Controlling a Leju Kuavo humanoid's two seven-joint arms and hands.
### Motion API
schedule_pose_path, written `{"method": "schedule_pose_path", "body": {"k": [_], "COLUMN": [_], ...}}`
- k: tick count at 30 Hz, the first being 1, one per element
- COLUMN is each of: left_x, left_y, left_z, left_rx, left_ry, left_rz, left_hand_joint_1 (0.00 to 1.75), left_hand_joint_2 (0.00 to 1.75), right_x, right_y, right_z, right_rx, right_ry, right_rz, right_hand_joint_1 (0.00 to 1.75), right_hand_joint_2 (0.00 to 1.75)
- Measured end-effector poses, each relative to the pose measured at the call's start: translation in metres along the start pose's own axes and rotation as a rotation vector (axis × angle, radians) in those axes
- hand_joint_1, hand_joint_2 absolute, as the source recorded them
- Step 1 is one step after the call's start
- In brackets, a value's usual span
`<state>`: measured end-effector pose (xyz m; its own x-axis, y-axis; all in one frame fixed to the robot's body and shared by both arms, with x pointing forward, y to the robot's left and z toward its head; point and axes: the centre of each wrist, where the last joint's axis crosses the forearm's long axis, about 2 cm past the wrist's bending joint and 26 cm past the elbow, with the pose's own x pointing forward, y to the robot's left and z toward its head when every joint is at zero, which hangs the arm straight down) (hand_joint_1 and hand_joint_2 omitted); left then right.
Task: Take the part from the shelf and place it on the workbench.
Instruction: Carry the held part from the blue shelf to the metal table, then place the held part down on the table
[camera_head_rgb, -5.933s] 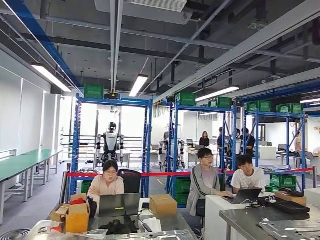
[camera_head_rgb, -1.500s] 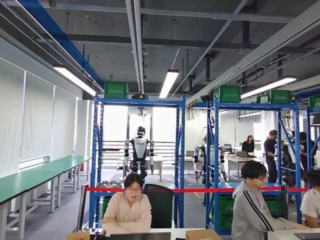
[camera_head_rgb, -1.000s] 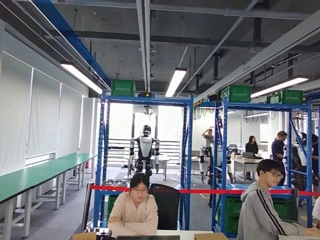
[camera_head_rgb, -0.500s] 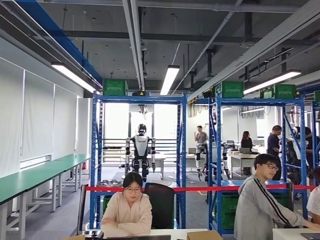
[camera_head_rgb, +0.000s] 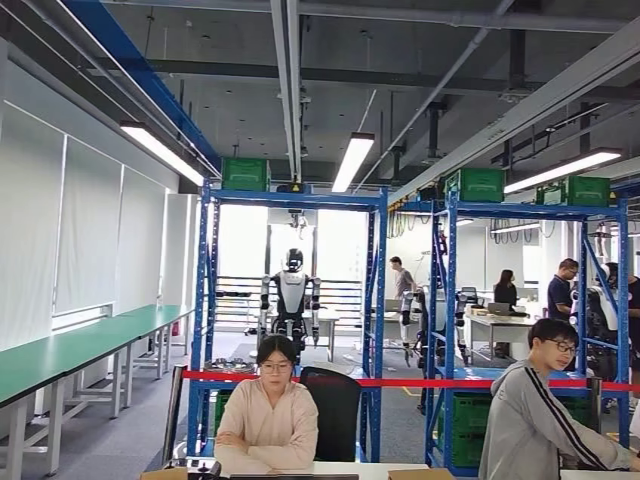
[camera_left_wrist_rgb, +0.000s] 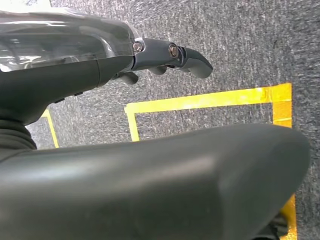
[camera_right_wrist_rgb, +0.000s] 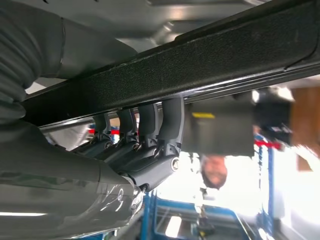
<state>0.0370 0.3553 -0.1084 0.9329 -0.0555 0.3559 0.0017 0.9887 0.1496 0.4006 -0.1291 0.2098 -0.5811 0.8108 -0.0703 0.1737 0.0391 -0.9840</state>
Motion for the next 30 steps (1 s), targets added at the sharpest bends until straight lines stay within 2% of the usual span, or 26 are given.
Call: {"method": "schedule_pose_path", "body": {"k": [4,9,15,21,22,25,26,29,30], "left_x": [0.002,0.001,0.0,0.0,0.0,0.001,0.001,0.001,0.001], "left_y": [-0.001,0.0,0.001,0.001,0.001,0.001,0.001,0.001,0.001], "left_z": [0.0,0.0,0.0,0.0,0.0,0.0,0.0,0.0,0.0], "left_rx": [-0.001,0.003,0.005,-0.011,-0.012,-0.016,-0.017,-0.021,-0.022], "left_ry": [-0.003,-0.002,0.0,-0.026,-0.03,-0.048,-0.052,-0.058,-0.059], "left_rz": [-0.006,-0.01,-0.014,-0.029,-0.031,-0.035,-0.036,-0.045,-0.048], "left_hand_joint_1": [0.0,0.0,0.0,0.0,0.0,0.0,0.0,0.0,0.0], "left_hand_joint_2": [1.75,1.75,1.75,1.75,1.31,1.31,1.75,1.75,1.31], "right_x": [-0.013,-0.027,-0.062,-0.092,-0.094,-0.099,-0.099,-0.097,-0.097], "right_y": [0.002,-0.001,0.005,0.013,0.014,0.019,0.022,0.03,0.031], "right_z": [-0.013,-0.021,-0.013,0.002,0.004,0.009,0.011,0.016,0.017], "right_rx": [0.058,0.091,0.137,0.159,0.161,0.178,0.187,0.205,0.205], "right_ry": [0.152,0.279,0.472,0.57,0.577,0.584,0.58,0.562,0.553], "right_rz": [0.017,0.001,-0.134,-0.213,-0.219,-0.24,-0.248,-0.264,-0.266], "right_hand_joint_1": [1.75,1.75,1.75,1.75,1.31,0.0,0.0,0.0,0.0], "right_hand_joint_2": [1.75,1.75,1.75,1.75,1.31,0.0,0.0,0.0,0.0]}}
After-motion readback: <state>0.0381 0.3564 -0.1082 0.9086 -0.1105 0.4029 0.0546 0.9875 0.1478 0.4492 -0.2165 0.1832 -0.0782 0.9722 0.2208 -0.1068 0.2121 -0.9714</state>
